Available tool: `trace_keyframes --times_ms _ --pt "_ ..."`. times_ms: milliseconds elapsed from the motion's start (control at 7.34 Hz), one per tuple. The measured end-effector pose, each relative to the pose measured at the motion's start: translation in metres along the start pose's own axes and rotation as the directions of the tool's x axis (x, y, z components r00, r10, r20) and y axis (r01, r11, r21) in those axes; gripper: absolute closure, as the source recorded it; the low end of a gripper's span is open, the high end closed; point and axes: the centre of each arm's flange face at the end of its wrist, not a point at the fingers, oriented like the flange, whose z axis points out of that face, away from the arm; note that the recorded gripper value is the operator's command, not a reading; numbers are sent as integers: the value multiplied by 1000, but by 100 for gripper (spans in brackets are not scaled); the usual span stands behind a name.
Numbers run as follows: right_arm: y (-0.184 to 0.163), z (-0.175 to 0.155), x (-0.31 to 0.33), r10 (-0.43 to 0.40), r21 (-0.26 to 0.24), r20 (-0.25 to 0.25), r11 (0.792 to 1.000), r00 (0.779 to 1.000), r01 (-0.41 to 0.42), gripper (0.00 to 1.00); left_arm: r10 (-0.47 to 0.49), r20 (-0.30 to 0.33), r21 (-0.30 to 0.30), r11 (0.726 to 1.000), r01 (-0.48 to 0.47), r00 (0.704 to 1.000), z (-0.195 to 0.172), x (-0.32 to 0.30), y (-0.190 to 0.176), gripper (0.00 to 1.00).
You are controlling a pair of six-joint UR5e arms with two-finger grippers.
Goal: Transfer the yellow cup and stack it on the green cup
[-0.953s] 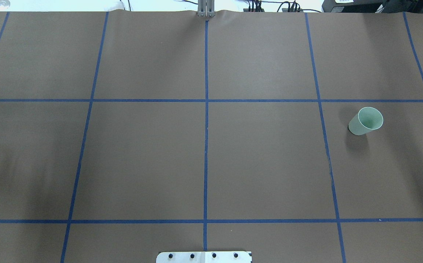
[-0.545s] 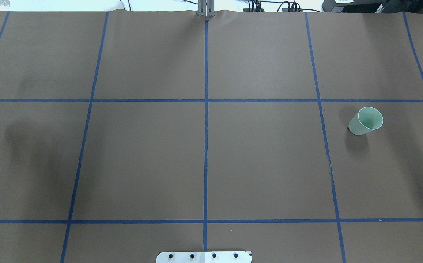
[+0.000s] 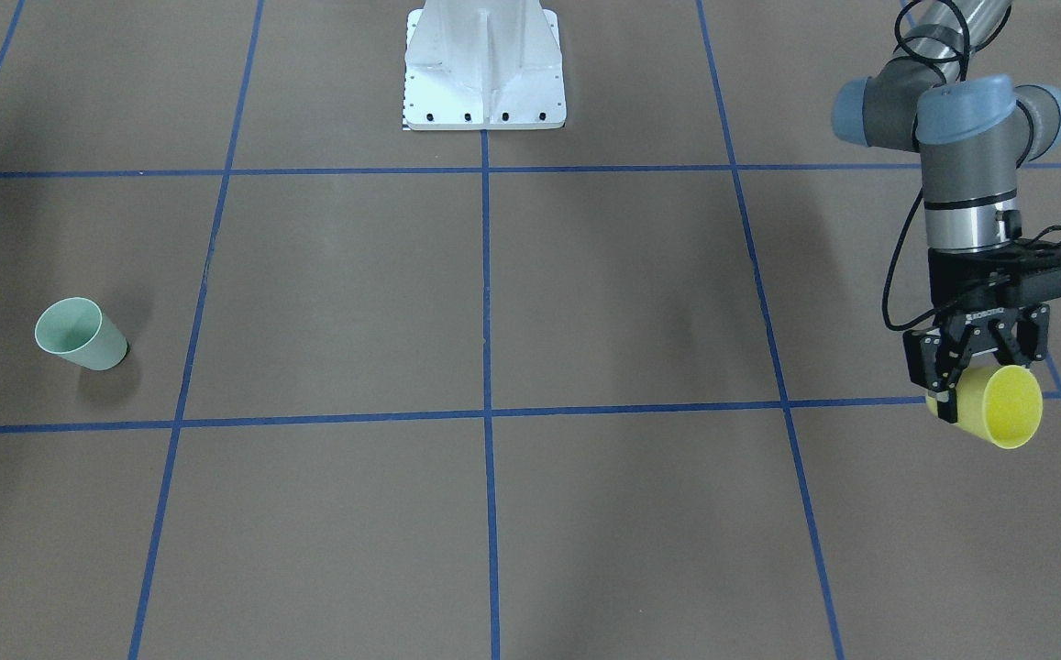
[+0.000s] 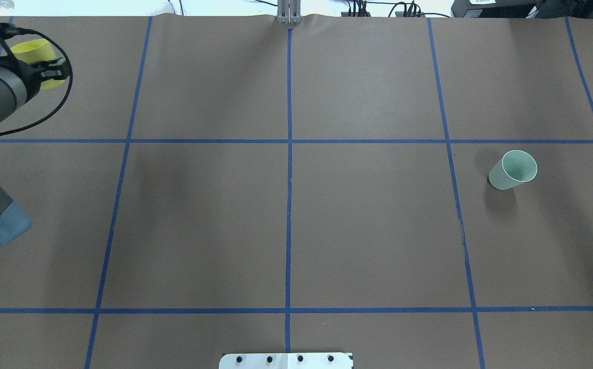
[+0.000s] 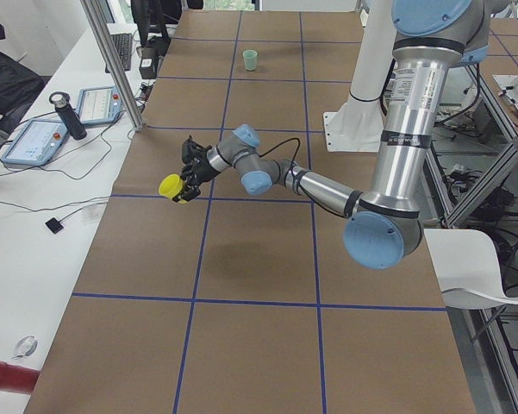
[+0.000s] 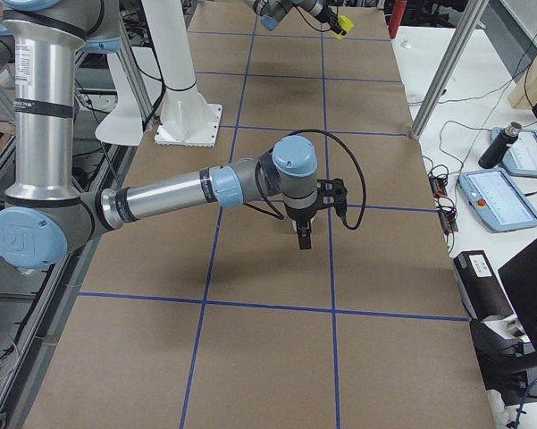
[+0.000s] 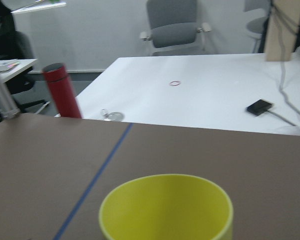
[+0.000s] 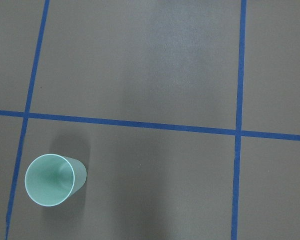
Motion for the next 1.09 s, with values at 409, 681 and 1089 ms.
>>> trace_keyframes --times_ms 409,681,1089 --pt "8 -28 2 57 28 102 998 993 -60 0 53 -285 -63 995 -74 957 -44 106 -29 86" --pt "-4 -26 -3 48 25 115 998 992 -51 0 73 -492 -102 985 -141 868 -94 209 -4 90" --pt "-30 1 -39 -22 -22 135 999 991 25 0 119 -700 -68 970 -232 704 -146 237 34 90"
